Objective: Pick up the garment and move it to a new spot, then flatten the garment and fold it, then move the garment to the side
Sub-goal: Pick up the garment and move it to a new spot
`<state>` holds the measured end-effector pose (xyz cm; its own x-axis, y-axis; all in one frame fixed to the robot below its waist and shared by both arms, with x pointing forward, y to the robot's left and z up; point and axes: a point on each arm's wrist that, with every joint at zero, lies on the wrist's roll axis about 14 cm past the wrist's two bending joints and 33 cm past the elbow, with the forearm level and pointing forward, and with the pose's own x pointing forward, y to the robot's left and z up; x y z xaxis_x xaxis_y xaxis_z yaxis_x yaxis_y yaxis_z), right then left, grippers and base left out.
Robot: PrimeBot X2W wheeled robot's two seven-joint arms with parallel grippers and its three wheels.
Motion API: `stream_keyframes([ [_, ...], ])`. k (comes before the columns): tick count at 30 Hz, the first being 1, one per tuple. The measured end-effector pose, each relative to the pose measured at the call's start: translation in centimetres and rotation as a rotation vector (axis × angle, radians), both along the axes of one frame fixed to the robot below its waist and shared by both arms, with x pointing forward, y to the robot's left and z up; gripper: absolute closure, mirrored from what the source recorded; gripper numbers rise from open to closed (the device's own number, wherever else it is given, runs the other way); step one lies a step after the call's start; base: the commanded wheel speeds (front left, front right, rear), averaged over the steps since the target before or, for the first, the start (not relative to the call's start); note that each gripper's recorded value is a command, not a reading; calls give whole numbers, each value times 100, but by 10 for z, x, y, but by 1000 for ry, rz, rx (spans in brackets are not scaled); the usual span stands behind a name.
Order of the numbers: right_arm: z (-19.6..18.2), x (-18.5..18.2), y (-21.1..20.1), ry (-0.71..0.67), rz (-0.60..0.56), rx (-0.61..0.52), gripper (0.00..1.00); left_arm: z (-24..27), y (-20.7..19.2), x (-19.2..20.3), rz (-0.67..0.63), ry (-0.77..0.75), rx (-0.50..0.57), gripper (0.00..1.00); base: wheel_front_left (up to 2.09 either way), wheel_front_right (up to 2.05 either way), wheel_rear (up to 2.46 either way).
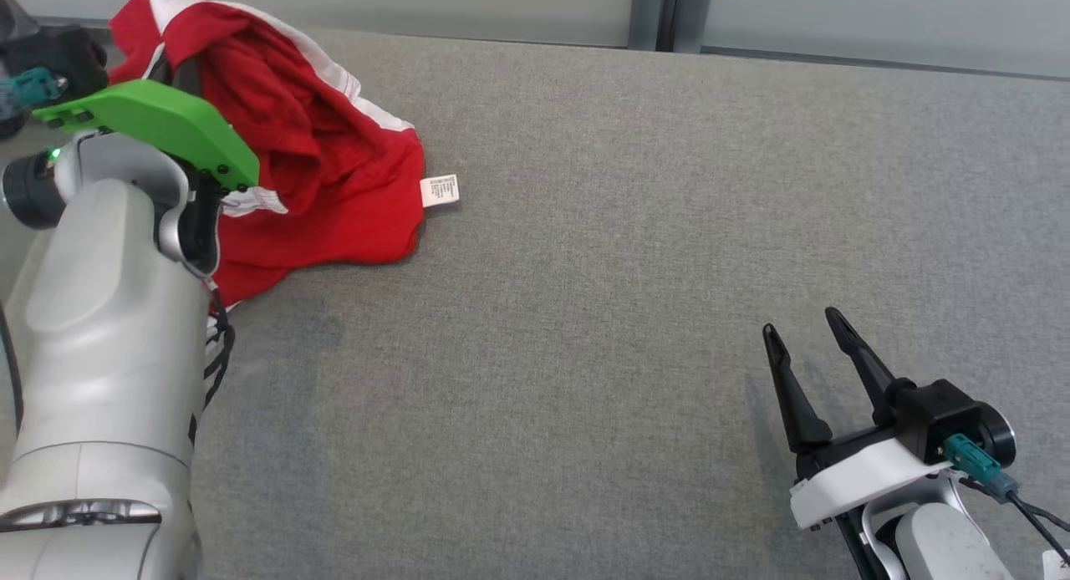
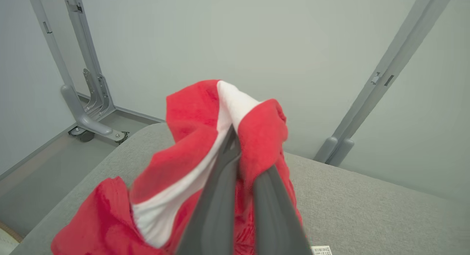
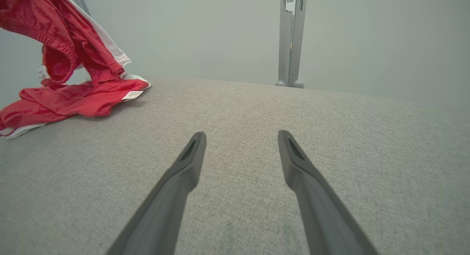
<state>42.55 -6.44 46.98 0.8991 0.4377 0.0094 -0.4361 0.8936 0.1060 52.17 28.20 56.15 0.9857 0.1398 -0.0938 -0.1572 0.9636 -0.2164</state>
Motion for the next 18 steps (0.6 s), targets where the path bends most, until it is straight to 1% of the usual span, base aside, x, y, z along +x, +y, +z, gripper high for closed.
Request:
stream_keyframes([
  [4,5,-6,-8,-5,-32,8,0,29,-36,9,-95,-77,17,100,0,0,0],
  [8,7,-13,-20,-3,-75,19,0,43,-88,12,-224,-120,12,100,0,0,0],
  [10,9,-16,-26,-3,-98,22,0,44,-116,8,-300,-128,19,100,0,0,0],
  [14,9,-24,-39,-1,-139,25,0,45,-178,-7,-470,-143,-8,100,0,0,0],
  [18,12,-28,-53,-7,-184,26,0,55,-229,-25,-624,-176,-42,100,0,0,0],
])
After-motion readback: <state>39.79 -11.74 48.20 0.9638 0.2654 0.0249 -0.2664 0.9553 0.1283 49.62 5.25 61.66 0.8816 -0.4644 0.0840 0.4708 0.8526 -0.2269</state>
